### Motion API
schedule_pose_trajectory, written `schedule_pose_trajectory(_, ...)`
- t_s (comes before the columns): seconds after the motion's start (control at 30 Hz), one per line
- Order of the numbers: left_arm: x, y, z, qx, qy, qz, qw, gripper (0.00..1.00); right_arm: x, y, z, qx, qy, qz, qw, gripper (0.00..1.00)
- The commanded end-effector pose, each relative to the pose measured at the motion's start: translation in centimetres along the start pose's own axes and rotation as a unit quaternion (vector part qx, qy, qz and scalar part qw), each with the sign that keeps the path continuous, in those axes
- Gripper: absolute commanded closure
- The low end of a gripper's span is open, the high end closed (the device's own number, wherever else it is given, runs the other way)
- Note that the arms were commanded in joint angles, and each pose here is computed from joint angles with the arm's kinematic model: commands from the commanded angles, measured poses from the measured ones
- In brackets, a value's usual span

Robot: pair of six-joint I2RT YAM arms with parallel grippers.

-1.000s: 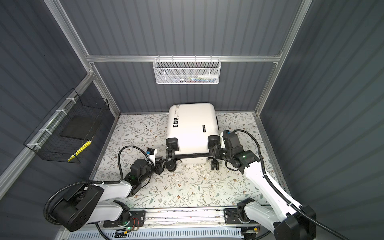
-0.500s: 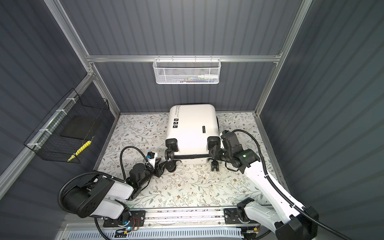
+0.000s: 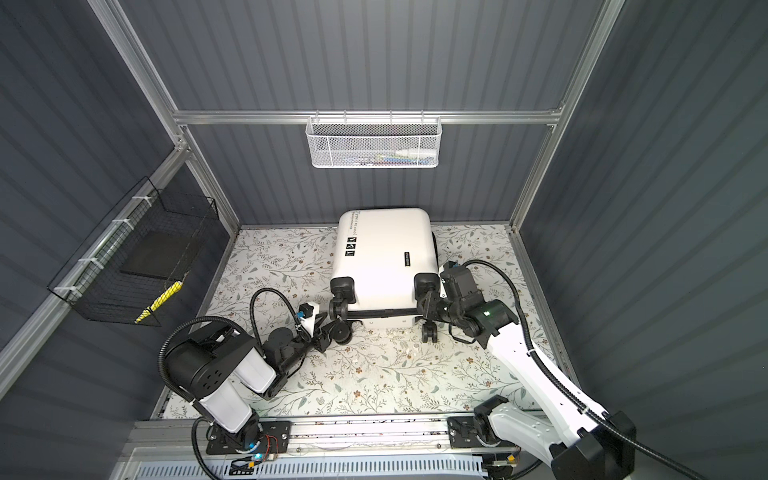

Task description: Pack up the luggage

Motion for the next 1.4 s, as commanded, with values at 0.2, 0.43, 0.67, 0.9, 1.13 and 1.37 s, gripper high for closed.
schedule_pose_trajectory(0.2,-1.0,2.6,0.5,-0.034,0.029,-0.05,0.998,0.49,-1.0,-0.8,0.0,0.003,0.002,0.016,1.0,0.98)
schedule_pose_trajectory(0.43,-0.8,2.9,1.4,-0.028,0.061,-0.057,0.996,0.54,-1.1,-0.9,-0.1,0.003,0.0,0.018,1.0,0.98)
schedule_pose_trajectory(0.67,-0.1,2.6,1.4,-0.025,0.062,-0.053,0.996,0.58,-1.1,-0.9,-0.1,0.002,0.0,0.018,1.0,0.98)
schedule_pose_trajectory(0.9,-0.5,2.1,0.2,-0.049,0.02,-0.042,0.998,0.57,-1.1,-0.9,-0.1,0.003,0.001,0.018,1.0,0.98)
schedule_pose_trajectory(1.13,-0.6,1.5,-0.3,-0.077,0.002,-0.033,0.996,0.56,-1.1,-0.9,-0.2,0.004,-0.001,0.019,1.0,0.98)
schedule_pose_trajectory(1.37,-0.9,2.0,-0.6,-0.09,-0.008,-0.04,0.995,0.6,-1.2,-1.1,-0.3,0.005,-0.003,0.021,1.0,0.98)
Point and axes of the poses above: each gripper's point midway between its finger pads, its own x axis back along the fingers, its own z axis along the line the jaws close on, y = z × x, the point moved 3 cm from there along x, back along the fingers, and after that the axes turned 1 degree about -x, right-handed, at the moved point
